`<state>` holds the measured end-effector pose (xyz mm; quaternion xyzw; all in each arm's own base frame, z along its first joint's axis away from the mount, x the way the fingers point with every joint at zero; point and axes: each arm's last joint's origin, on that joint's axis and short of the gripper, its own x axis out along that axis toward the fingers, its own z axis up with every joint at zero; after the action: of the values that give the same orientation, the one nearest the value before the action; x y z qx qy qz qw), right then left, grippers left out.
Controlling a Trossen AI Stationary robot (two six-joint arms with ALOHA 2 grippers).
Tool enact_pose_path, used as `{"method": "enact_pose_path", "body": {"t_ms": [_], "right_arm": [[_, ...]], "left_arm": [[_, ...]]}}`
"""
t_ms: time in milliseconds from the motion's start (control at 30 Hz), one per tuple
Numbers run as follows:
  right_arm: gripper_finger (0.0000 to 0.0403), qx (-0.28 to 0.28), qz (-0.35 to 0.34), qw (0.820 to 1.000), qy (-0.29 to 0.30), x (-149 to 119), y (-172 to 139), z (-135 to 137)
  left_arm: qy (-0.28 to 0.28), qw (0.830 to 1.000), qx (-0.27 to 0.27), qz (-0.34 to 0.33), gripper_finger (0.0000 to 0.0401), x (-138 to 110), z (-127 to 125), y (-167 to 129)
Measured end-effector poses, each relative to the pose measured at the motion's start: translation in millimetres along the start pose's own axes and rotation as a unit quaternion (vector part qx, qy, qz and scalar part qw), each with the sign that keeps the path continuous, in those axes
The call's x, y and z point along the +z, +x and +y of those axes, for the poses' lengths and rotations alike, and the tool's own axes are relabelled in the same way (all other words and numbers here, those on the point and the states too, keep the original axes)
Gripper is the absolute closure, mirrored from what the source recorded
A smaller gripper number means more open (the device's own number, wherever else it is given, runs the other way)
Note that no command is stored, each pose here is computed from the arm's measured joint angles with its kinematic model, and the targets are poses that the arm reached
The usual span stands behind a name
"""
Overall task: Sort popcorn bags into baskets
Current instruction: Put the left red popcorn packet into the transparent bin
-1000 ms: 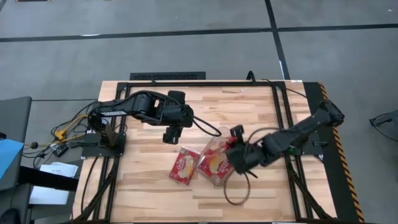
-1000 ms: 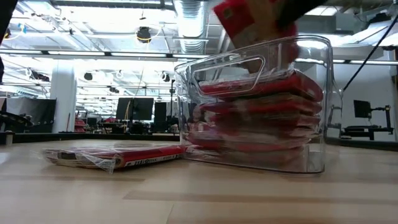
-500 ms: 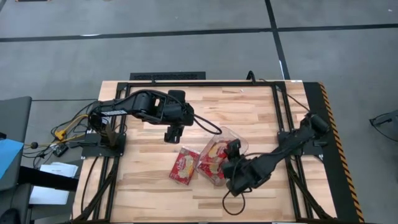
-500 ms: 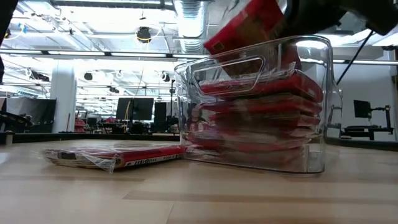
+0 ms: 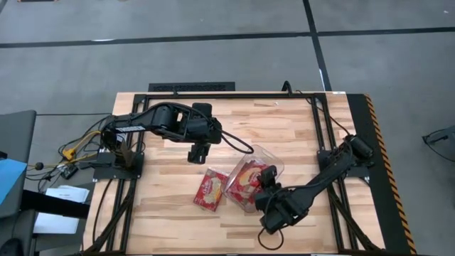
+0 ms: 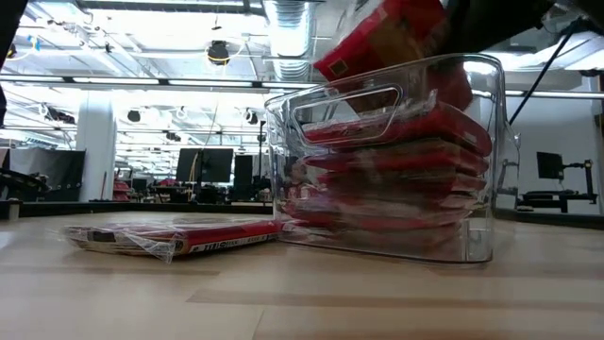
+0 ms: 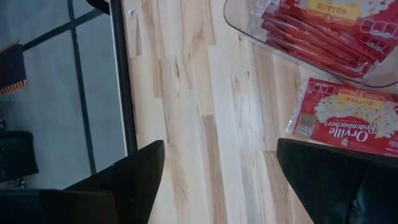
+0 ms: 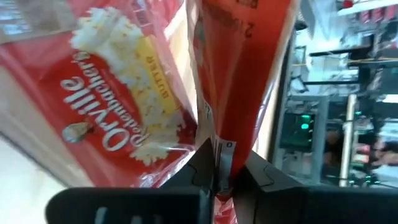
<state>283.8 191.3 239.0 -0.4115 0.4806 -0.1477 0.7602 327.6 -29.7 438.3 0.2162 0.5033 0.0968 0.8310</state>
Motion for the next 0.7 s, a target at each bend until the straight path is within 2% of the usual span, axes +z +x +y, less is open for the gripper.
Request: {"method": "enact_pose_path", "body": {"t_ms": [267, 433, 567, 700], "right_arm": [[0.035, 0.019, -0.004, 1.0, -0.007, -1, -6, 5], [0.0342, 0.045, 0.01, 0.999, -0.013, -3, -5, 6], [0.032, 0.074, 0.016, 0.997, -0.012, -3, -6, 8], [0.028, 0.106, 0.021, 0.994, -0.012, -4, -8, 11]], "left_arm": [[-0.001, 1.0, 0.0, -0.001, 0.0099, 0, 0, 0], [-0.024, 1.0, 0.003, -0.018, 0.0099, 4, 1, 0], [-0.041, 0.999, 0.003, -0.025, 0.0099, 5, 1, 0], [-0.044, 0.999, 0.003, -0.025, 0.0099, 5, 1, 0]]}}
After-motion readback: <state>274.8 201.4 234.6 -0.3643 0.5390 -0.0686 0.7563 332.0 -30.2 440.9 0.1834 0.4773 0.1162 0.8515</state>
